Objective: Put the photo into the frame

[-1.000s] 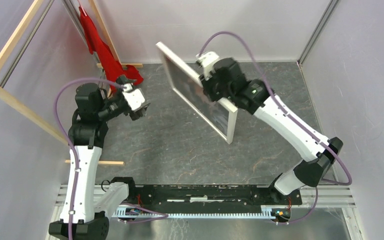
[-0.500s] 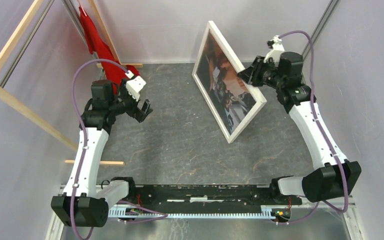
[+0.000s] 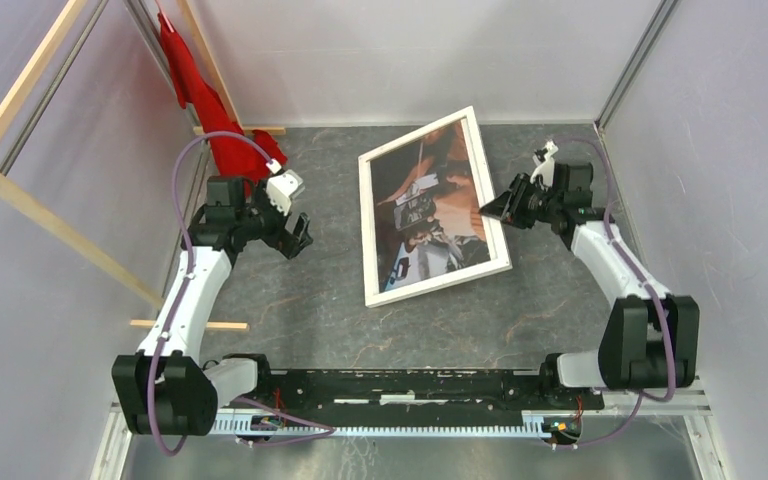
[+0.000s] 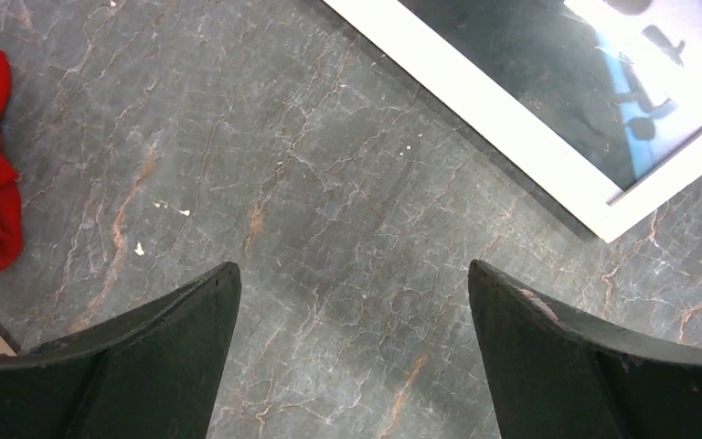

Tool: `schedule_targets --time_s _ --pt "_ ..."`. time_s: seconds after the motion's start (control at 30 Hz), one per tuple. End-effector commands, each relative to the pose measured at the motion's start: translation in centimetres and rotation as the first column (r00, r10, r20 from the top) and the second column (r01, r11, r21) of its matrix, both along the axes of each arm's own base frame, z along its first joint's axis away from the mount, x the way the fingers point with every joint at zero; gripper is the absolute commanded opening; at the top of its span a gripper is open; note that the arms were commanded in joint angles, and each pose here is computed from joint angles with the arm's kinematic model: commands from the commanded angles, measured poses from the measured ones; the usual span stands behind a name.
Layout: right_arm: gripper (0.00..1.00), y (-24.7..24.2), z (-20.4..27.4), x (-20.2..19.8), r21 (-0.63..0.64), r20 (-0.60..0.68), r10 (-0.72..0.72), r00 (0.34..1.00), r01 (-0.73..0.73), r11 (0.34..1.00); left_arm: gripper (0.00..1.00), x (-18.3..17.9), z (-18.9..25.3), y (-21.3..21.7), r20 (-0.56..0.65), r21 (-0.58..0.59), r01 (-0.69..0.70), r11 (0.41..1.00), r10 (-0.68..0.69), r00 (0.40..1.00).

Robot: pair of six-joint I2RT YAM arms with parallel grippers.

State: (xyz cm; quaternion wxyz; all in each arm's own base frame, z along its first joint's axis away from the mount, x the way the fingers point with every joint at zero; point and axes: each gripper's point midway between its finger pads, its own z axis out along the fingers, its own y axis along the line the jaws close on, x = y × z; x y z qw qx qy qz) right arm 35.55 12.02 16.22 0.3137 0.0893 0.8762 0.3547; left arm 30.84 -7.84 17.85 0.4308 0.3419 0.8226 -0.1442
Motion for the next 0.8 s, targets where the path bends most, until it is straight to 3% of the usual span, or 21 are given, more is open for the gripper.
schedule_targets --time_s 0.0,0.1,0.37,0.43,0.5,0.53,0.57,0.77 --pt "0.20 0.7 0.1 -1.7 0.064 0.113 -0.020 0.993 0.013 0.998 1.00 -0.2 -0.2 -0.6 0.016 -0.042 0.009 0.999 -0.008 1.000" --pt "0.23 1.7 -2.8 -3.2 0.100 0.113 -0.007 0.994 -0.004 0.995 1.00 -0.7 -1.4 -0.5 -0.002 -0.051 -0.016 0.999 0.016 1.000" --pt "0.39 2.1 -8.8 -4.0 -0.069 0.112 -0.001 0.994 0.009 0.998 1.00 -0.6 -4.1 0.1 -0.005 -0.080 -0.106 0.991 0.106 0.994" --pt "0.47 1.9 -9.3 -3.8 -0.095 0.121 0.005 0.993 0.007 0.995 1.00 -0.2 -4.6 0.3 0.009 -0.077 -0.126 0.989 0.127 0.992" --pt "0.64 1.6 -9.8 -3.4 -0.130 0.123 0.011 0.992 0.005 0.992 1.00 0.4 -5.2 0.8 0.019 -0.077 -0.160 0.984 0.162 0.987" --pt "0.84 1.5 -9.9 -3.2 -0.145 0.126 0.016 0.992 0.002 0.989 1.00 0.6 -5.5 0.9 0.021 -0.080 -0.168 0.983 0.170 0.985" --pt "0.98 1.4 -9.9 -3.0 -0.161 0.132 0.023 0.991 -0.001 0.987 1.00 0.9 -5.9 1.0 0.020 -0.083 -0.177 0.981 0.179 0.984" --pt "0.98 -2.0 -10.0 -2.4 -0.369 0.138 -0.009 0.990 0.059 0.928 1.00 3.9 -6.4 2.2 0.055 -0.162 -0.339 0.927 0.351 0.935"
